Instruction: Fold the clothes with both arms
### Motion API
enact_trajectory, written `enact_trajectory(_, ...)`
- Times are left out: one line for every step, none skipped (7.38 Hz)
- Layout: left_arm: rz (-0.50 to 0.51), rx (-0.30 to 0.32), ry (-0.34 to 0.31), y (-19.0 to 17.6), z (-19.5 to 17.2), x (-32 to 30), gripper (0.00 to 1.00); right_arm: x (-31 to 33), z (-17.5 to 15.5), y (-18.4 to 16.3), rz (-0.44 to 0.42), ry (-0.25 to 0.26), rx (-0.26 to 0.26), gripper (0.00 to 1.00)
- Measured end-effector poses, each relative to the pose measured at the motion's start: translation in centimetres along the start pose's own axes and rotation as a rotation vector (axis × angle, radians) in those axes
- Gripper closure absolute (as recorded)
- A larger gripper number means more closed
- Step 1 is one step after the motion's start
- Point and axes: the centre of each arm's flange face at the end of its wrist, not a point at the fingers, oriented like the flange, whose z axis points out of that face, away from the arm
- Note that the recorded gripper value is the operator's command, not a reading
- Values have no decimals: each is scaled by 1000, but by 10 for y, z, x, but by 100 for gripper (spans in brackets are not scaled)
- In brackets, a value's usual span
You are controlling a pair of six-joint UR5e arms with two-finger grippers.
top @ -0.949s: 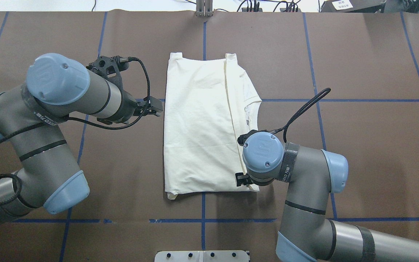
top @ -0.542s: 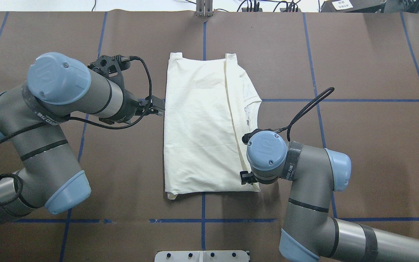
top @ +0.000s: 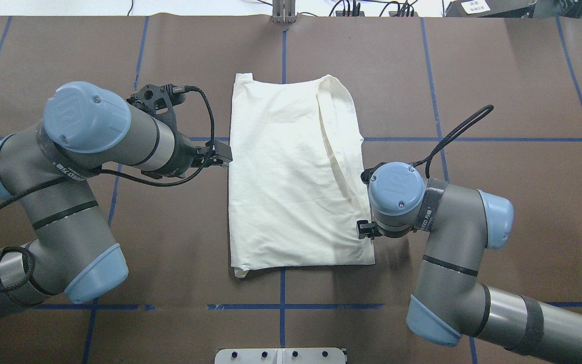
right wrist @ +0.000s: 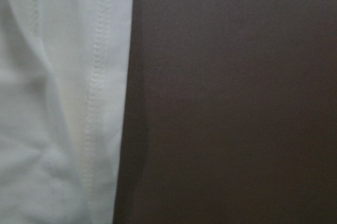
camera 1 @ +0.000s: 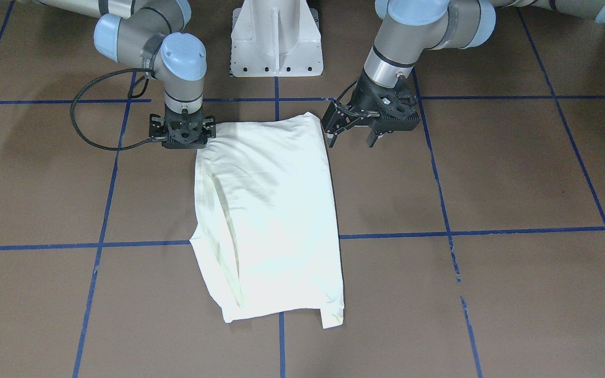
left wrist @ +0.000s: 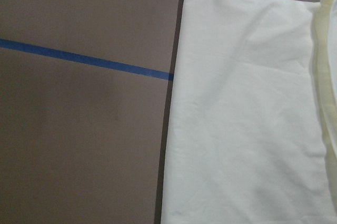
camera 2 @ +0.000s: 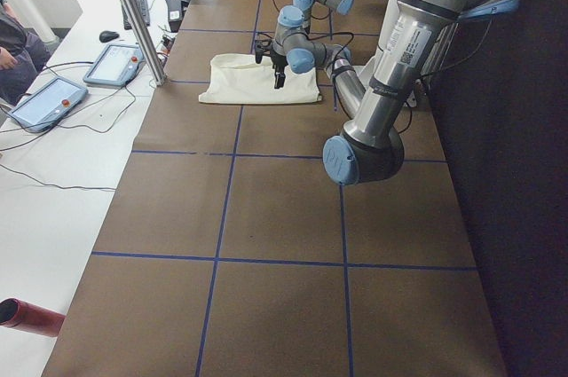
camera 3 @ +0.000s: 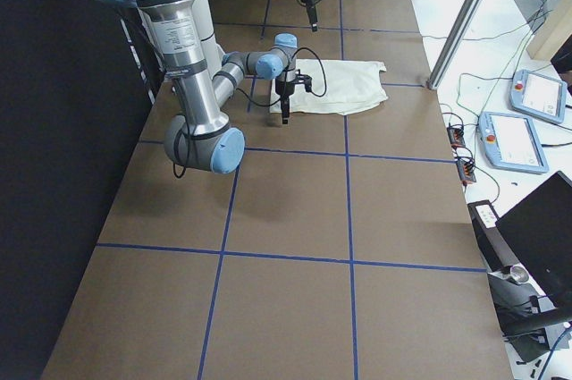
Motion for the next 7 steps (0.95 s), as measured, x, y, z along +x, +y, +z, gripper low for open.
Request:
enact_trajectory(2,0,2,1,0,-1,0,6,-6,-7,8,-6,10,0)
enact_trajectory(5,0,6,1,0,-1,0,8,-16,-15,17,-22,19,0)
enact_trajectory(6,0,9,1,0,0,0,7,-31,-28,25,-45,33,0)
enact_trajectory(6,0,10,1,-1,0,0,2,-46,-45,29,-64,51,0)
enact_trajectory(8,0,12,2,-1,0,0,-3,-55,-57,34,-75,65,0)
enact_trajectory(8,-1,12,2,-1,0,0,-7,-67,-65,37,-102,82,0)
enact_trajectory(3,-3,13,3,0,-1,0,-9,-83,-66,33,-158,102,0)
